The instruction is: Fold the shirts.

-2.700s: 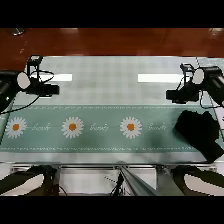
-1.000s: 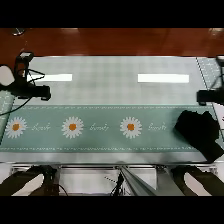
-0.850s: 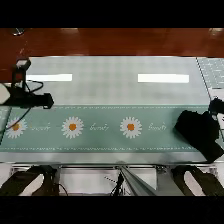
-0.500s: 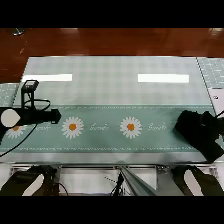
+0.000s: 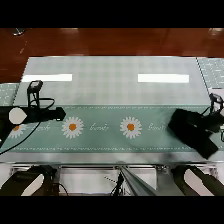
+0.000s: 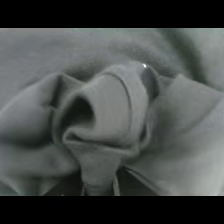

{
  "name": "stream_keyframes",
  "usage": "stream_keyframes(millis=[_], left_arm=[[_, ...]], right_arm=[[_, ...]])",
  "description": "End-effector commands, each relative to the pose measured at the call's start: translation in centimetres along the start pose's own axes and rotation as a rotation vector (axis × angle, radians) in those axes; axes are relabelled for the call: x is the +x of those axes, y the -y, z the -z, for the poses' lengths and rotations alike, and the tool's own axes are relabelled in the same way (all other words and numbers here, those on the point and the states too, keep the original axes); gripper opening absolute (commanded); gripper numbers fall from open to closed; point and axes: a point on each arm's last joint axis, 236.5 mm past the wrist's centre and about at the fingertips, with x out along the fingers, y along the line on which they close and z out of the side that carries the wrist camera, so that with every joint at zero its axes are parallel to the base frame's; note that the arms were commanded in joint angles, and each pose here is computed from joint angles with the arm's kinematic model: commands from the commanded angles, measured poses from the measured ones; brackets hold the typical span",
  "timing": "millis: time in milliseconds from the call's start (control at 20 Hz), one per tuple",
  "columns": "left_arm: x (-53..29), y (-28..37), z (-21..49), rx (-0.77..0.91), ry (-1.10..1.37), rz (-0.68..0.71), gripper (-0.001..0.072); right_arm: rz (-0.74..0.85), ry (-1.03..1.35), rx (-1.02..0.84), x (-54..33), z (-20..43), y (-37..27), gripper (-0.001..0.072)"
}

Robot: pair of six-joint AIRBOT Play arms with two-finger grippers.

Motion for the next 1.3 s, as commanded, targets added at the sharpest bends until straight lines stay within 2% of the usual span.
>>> stream_keyframes(millis=[0,100,250,450,600,700,800,1000,1250], left_arm=[[-1.9,-1.0,-2.8,-0.010,0.055,-0.013,0.0699],[-3.1,-1.0,-3.6,-0.056,0.070,0.009,0.0699],[-4.4,1.0,-3.9,-0.090,0.107,0.087,0.0699],[-4.8,3.2,-3.8,-0.058,0.111,0.137,0.0698],[-4.7,4.2,-3.5,-0.030,0.106,0.152,0.0699],[-4.7,4.5,-3.8,-0.020,0.119,0.157,0.0699],[-4.6,4.8,-4.2,-0.014,0.136,0.161,0.0698],[-4.2,4.9,-4.3,-0.012,0.131,0.161,0.0698],[-3.2,4.7,-4.0,-0.017,0.100,0.155,0.0699]], right_arm=[[-0.168,0.276,-0.064,-8.6,-6.5,-4.5,0.0032],[-0.247,0.518,-0.100,-17.6,-9.4,-6.9,0.0031],[-0.322,0.801,-0.217,-29.7,-9.6,-10.2,0.0031],[-0.440,1.012,-0.367,-40.5,-7.0,-14.6,0.0032],[-0.534,1.076,-0.477,-44.6,-4.4,-17.5,0.0031],[-0.592,1.030,-0.551,-44.2,-2.8,-19.7,0.0031],[-0.617,0.885,-0.632,-40.9,-1.6,-22.3,0.0031],[-0.611,0.458,-0.795,-28.0,2.6,-28.9,0.0032],[-0.675,0.111,-0.840,-13.4,10.7,-38.5,0.0032]])
